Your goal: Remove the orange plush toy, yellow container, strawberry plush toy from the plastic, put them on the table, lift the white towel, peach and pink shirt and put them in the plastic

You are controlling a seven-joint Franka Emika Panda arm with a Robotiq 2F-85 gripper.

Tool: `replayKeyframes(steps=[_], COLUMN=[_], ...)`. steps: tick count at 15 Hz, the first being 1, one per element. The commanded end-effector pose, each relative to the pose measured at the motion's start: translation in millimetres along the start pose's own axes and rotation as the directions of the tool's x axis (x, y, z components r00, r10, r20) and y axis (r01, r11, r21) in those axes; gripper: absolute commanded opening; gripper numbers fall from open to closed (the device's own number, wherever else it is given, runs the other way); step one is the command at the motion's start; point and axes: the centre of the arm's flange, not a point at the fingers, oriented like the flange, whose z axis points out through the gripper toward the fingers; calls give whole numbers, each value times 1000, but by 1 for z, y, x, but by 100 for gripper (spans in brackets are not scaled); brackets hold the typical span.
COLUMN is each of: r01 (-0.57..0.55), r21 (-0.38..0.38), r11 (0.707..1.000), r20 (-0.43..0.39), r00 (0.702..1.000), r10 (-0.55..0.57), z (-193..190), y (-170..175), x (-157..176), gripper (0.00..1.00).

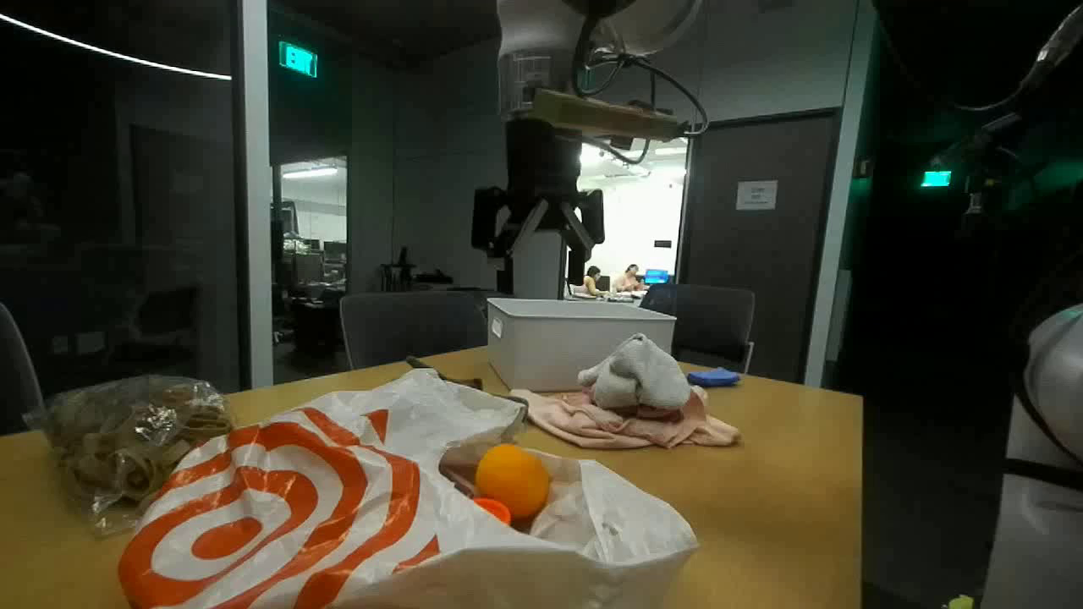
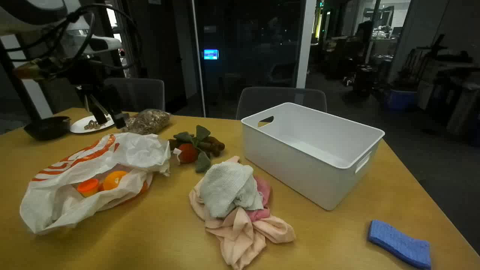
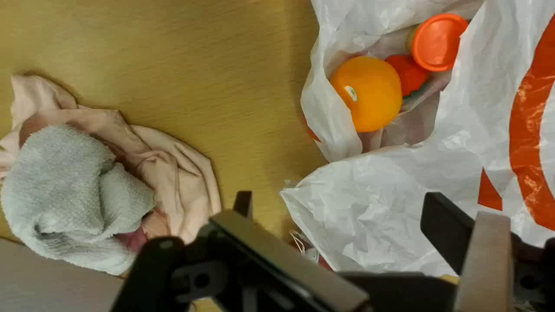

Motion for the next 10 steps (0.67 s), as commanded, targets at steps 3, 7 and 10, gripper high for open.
replayKeyframes(steps=[3, 7, 10], r01=[-1, 43, 102], r21=[5, 33, 71], r11=[1000, 999, 992], r20=[-11, 29, 123], r00=[1000, 999, 986], r10=[1, -44, -110], z=[-6, 10, 53], y=[0, -4, -14], x=[1, -9, -24], gripper=[100, 100, 100])
